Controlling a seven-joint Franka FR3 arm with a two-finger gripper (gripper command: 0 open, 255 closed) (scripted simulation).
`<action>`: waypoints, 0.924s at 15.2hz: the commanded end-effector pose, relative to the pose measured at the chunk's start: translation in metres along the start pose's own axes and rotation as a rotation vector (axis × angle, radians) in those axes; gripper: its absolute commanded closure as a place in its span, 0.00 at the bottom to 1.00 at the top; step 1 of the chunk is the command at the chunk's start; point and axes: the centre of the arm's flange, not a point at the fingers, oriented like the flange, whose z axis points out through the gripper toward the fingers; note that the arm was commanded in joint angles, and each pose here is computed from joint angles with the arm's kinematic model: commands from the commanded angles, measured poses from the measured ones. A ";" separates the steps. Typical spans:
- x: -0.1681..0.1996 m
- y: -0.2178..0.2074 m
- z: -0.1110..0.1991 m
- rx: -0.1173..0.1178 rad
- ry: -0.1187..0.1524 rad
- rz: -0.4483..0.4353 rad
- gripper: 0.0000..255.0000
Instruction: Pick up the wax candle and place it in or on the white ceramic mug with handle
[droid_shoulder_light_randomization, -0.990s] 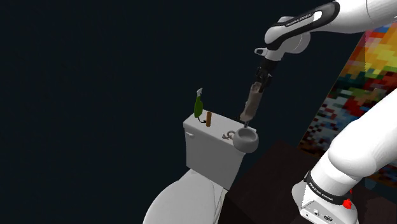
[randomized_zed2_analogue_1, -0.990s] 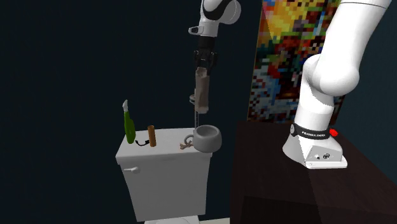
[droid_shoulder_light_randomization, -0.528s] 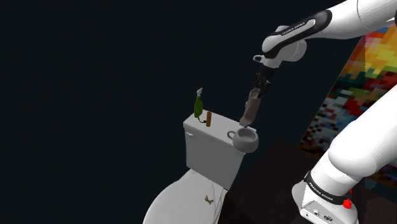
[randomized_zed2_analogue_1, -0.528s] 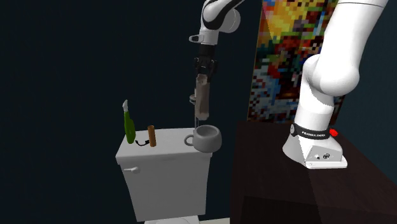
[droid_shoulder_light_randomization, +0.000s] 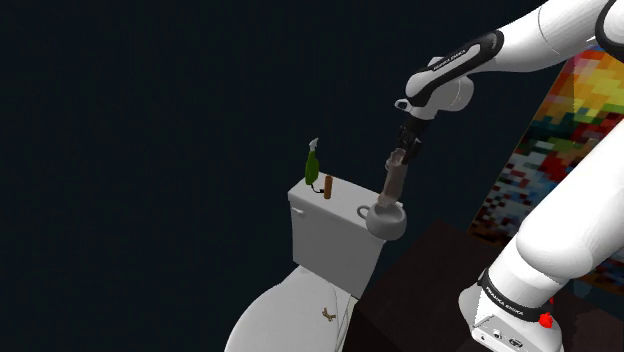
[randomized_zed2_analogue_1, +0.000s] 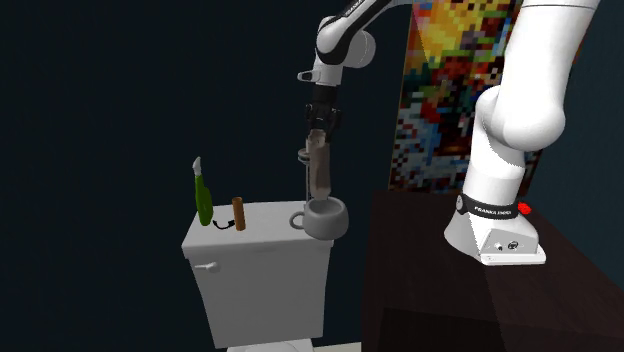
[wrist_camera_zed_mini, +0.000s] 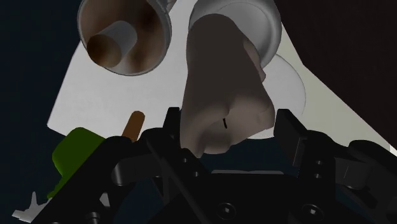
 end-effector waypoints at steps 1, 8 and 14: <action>-0.002 -0.001 0.011 -0.001 0.000 0.000 1.00; -0.007 -0.001 0.047 -0.001 0.000 0.000 1.00; -0.010 -0.001 0.061 -0.001 0.000 0.000 1.00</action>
